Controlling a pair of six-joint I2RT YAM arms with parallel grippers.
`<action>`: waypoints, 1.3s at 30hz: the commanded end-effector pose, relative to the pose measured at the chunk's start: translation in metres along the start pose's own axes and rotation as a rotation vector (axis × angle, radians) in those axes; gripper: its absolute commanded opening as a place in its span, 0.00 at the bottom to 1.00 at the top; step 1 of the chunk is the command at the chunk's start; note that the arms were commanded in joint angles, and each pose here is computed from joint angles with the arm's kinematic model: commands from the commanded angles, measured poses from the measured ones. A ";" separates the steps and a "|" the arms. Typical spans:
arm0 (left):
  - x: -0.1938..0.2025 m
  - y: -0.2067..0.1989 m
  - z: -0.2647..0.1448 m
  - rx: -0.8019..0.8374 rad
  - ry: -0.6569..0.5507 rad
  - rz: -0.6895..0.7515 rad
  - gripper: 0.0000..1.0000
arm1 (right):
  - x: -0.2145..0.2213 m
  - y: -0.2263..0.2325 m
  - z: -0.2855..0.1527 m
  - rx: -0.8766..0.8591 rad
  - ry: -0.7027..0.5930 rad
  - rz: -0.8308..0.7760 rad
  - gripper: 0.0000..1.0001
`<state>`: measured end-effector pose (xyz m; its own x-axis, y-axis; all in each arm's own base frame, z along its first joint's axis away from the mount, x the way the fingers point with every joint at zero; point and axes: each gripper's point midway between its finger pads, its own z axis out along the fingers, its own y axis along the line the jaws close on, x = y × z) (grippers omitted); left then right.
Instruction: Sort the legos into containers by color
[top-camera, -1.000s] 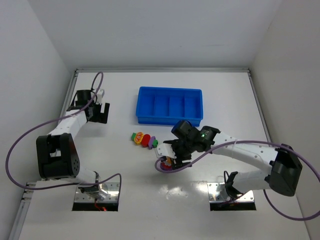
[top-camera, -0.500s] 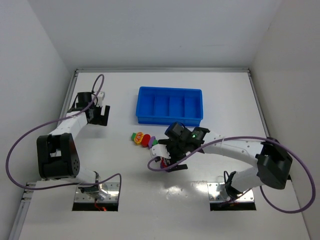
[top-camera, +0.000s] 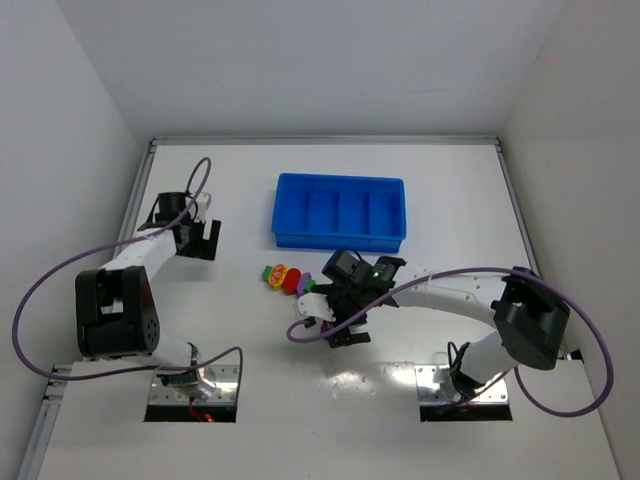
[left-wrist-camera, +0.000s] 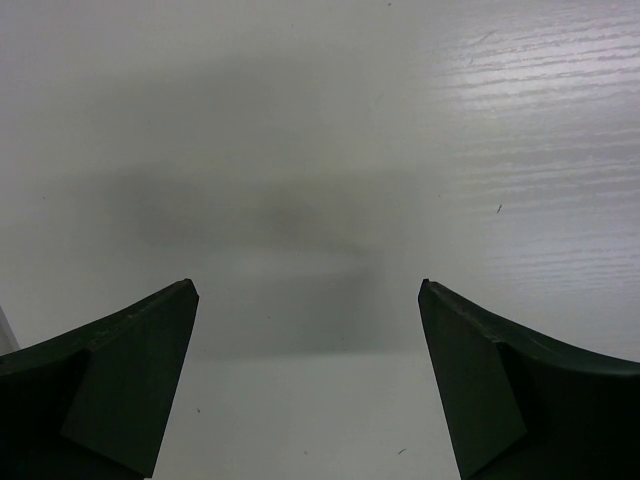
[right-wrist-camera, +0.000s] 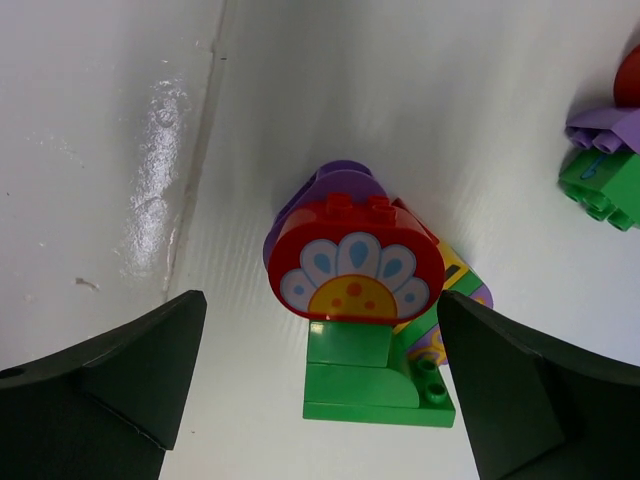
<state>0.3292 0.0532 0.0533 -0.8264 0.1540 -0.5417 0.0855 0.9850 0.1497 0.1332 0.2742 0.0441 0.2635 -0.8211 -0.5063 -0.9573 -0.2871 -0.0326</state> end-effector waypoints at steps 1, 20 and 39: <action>-0.005 0.008 -0.005 -0.031 -0.034 -0.001 1.00 | -0.024 -0.007 -0.001 0.008 -0.069 -0.030 1.00; 0.002 0.010 -0.006 -0.049 -0.029 -0.002 1.00 | -0.029 -0.013 0.009 -0.012 -0.075 -0.026 0.97; 0.017 0.007 -0.002 -0.051 -0.001 -0.010 1.00 | -0.024 -0.020 0.020 0.003 -0.073 0.015 0.65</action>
<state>0.3114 0.0573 0.0385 -0.8475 0.1508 -0.5090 0.0713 0.9825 0.1723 0.1372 0.2931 0.0285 0.2345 -0.8214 -0.5198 -0.9615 -0.2748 0.0004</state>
